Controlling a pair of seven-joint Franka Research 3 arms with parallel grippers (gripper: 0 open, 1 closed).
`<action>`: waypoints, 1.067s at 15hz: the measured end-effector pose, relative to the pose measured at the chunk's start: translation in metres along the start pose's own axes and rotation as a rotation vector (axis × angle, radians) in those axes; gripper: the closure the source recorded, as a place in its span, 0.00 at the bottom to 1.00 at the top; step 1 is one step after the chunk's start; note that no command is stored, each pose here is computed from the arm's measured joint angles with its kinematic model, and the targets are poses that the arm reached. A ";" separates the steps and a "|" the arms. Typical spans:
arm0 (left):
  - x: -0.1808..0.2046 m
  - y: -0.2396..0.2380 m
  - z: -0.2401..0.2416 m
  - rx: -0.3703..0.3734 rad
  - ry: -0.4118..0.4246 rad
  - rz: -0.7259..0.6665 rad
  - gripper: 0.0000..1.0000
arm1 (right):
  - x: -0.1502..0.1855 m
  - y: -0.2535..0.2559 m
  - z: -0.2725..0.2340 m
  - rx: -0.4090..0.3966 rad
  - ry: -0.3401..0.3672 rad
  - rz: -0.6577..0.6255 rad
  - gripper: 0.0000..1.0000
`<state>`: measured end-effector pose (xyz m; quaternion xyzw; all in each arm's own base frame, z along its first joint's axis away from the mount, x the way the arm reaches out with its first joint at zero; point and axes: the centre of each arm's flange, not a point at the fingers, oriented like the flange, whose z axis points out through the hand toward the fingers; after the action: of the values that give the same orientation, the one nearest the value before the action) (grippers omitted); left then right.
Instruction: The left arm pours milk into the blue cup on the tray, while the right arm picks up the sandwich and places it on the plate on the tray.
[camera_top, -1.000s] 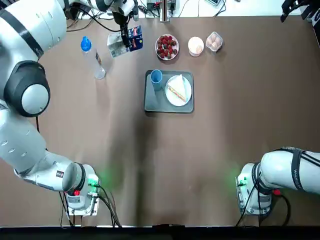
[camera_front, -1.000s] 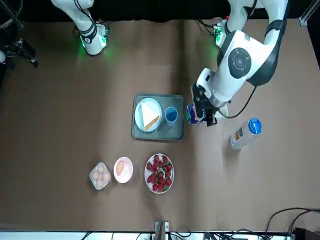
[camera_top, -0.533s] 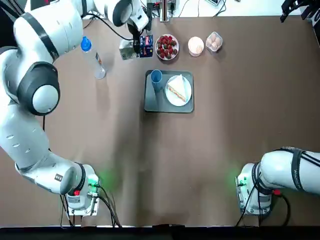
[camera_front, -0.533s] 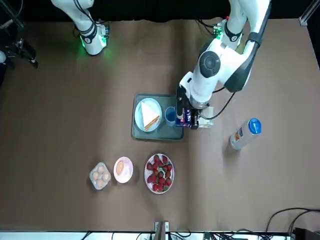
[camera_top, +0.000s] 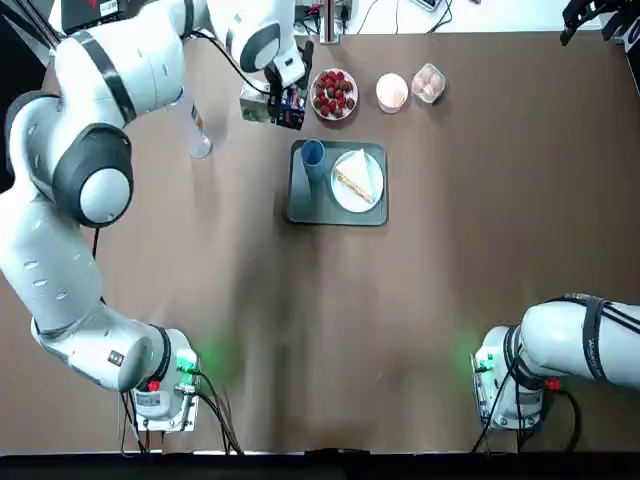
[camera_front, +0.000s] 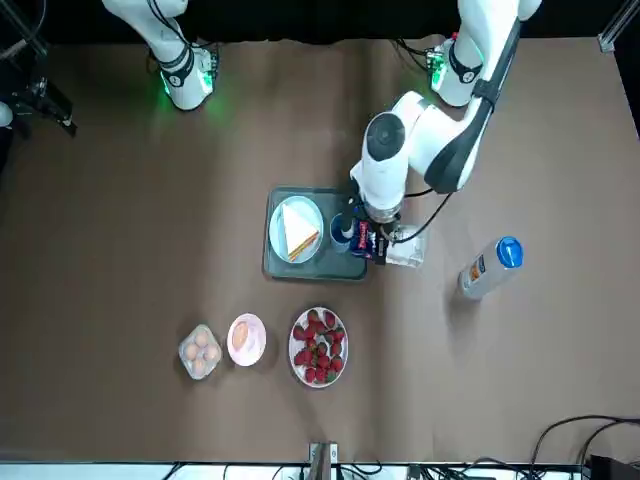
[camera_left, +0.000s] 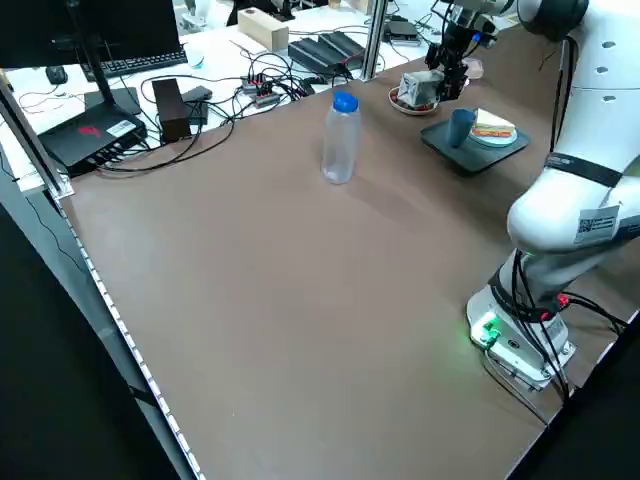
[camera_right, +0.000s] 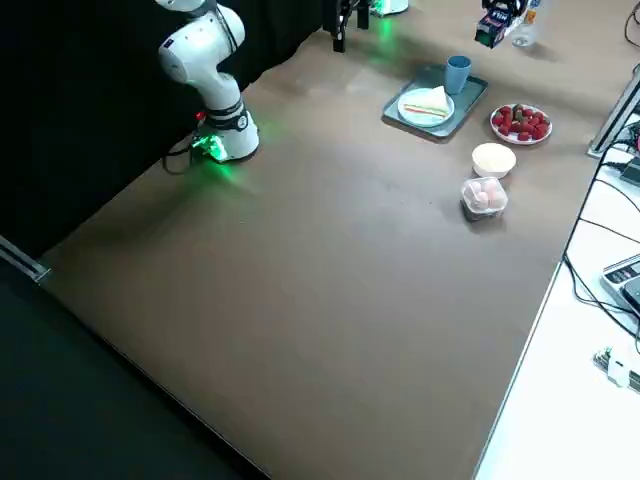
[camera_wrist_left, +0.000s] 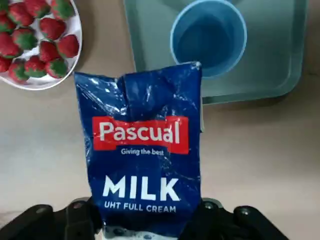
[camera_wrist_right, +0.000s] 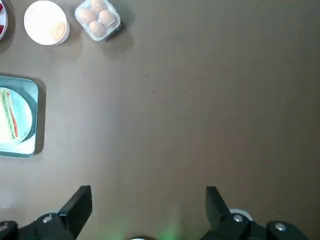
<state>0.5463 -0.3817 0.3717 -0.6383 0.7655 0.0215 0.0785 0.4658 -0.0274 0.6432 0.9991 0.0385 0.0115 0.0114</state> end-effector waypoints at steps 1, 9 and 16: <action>0.005 0.001 0.006 0.001 -0.009 0.024 0.41 | 0.000 0.000 0.000 0.000 0.000 0.000 0.00; 0.029 0.011 0.014 0.009 -0.032 0.125 0.41 | 0.000 0.000 0.004 0.001 -0.008 -0.001 0.00; 0.033 0.013 0.016 0.014 -0.044 0.141 0.41 | -0.001 0.015 0.003 0.008 0.005 0.035 0.00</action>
<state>0.5291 -0.4096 0.3502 -0.5814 0.8069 0.0355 0.0979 0.4661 -0.0421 0.6401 0.9996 0.0212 0.0142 0.0073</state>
